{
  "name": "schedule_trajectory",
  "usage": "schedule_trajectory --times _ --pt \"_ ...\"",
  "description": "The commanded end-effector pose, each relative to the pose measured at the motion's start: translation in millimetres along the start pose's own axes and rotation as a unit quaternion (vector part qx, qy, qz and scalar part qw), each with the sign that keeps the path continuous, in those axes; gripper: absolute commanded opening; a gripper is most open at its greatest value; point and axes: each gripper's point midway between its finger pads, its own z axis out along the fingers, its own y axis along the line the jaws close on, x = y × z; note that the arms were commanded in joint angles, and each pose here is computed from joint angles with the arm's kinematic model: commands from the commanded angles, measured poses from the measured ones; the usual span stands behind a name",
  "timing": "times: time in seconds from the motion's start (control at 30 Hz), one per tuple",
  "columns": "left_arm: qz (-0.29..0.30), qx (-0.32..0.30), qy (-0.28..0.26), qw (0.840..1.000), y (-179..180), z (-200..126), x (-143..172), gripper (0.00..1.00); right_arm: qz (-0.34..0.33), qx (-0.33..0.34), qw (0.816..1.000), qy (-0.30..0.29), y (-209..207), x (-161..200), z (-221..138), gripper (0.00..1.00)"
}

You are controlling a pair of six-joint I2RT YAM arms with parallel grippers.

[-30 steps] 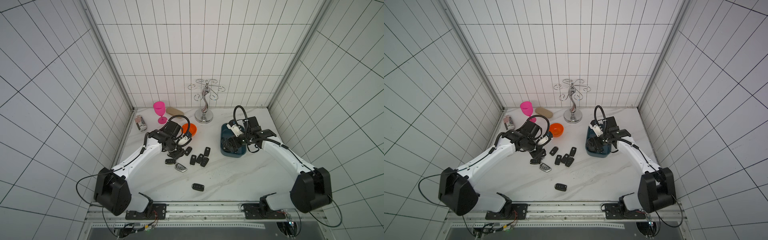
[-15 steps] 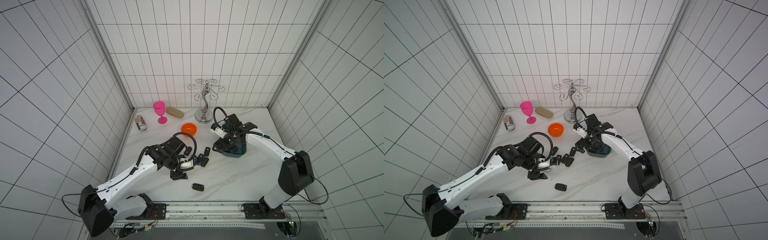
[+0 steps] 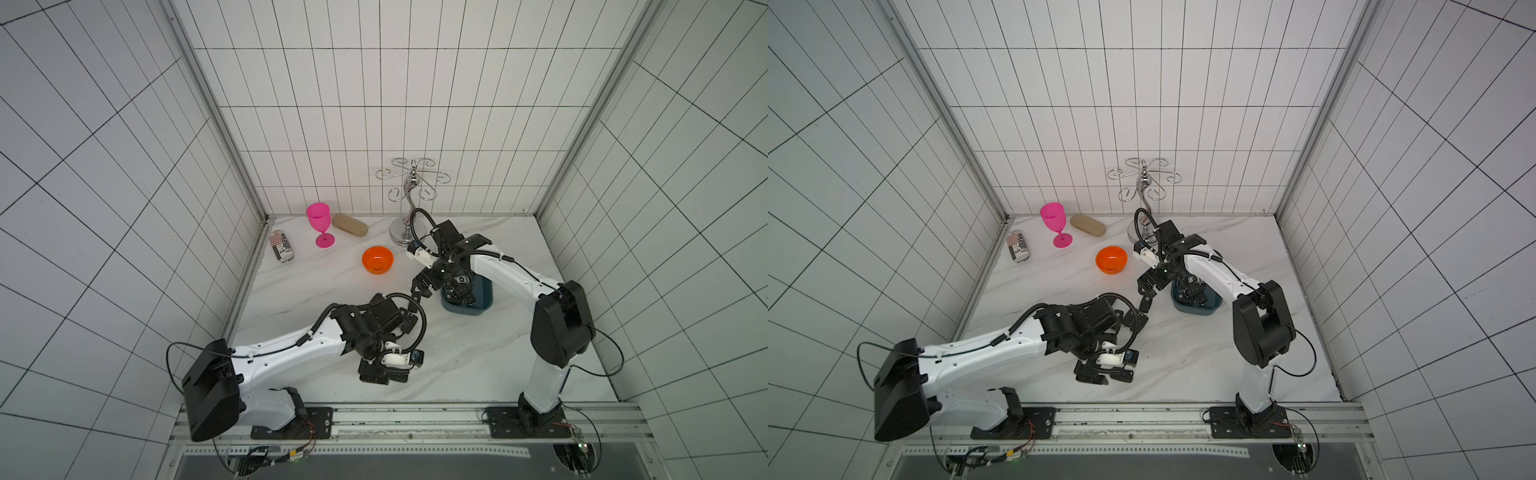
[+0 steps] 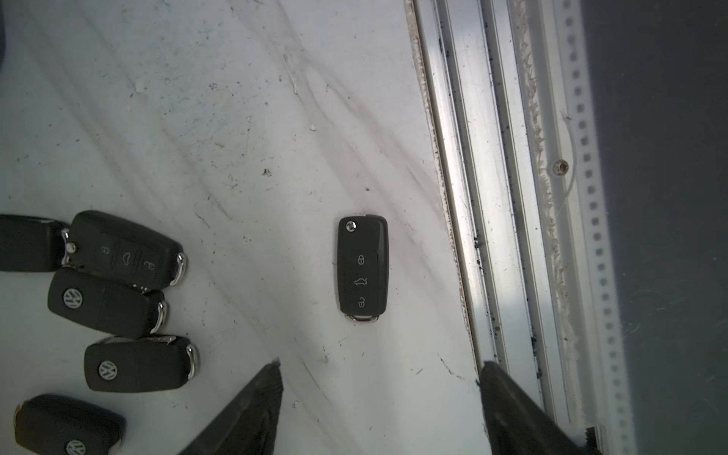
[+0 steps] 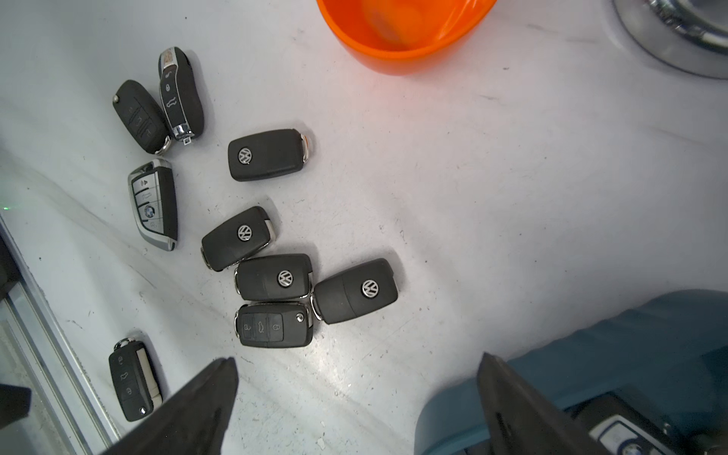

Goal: Place the car key into the storage box
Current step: Pick up the car key from the center of the board.

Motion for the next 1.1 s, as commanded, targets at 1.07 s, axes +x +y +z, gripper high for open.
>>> schedule_trajectory --times 1.07 --pt "0.016 0.013 0.024 0.999 8 81 14 0.63 0.036 -0.005 0.999 -0.017 -27 -23 6 0.99"
